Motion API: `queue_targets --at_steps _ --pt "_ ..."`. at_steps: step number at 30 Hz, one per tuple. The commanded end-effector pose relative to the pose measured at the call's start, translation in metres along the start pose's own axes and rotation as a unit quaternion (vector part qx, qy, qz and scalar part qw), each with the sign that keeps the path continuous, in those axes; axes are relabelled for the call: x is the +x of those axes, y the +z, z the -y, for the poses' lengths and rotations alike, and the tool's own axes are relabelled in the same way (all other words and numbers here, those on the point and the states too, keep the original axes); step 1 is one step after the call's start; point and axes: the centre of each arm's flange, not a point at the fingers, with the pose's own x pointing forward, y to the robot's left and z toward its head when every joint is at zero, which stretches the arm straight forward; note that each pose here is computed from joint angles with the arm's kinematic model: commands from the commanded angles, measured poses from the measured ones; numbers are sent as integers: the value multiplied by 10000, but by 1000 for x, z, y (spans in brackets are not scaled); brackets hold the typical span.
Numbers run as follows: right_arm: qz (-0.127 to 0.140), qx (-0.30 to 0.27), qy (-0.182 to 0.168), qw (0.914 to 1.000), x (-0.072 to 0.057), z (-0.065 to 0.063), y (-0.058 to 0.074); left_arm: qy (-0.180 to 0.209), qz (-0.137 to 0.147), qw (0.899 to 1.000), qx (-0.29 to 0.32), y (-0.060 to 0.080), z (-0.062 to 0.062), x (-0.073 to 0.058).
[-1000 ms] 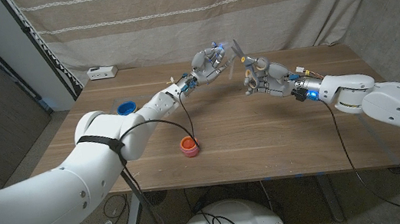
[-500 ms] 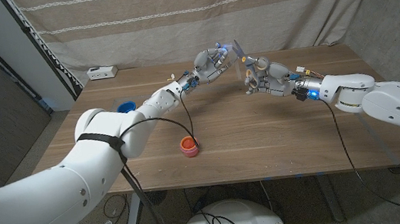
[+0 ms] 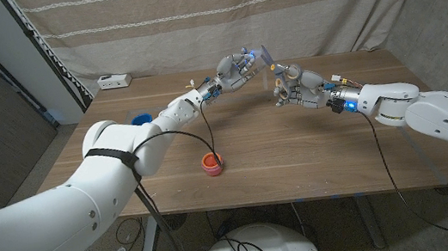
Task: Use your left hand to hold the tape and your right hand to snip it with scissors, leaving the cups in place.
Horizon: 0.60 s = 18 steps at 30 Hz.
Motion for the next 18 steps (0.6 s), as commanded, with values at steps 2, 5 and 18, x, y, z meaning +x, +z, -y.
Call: queue_targets --at_steps 2,5,18 --pt "-33 -20 -43 10000 0 2 0 -45 8 9998 193 6 -1 -4" --pt "-20 -38 -28 10000 0 1 0 -42 -18 9998 209 7 -1 -4" --pt "40 -47 -67 10000 -2 2 2 -62 -233 9994 257 -1 1 -1"
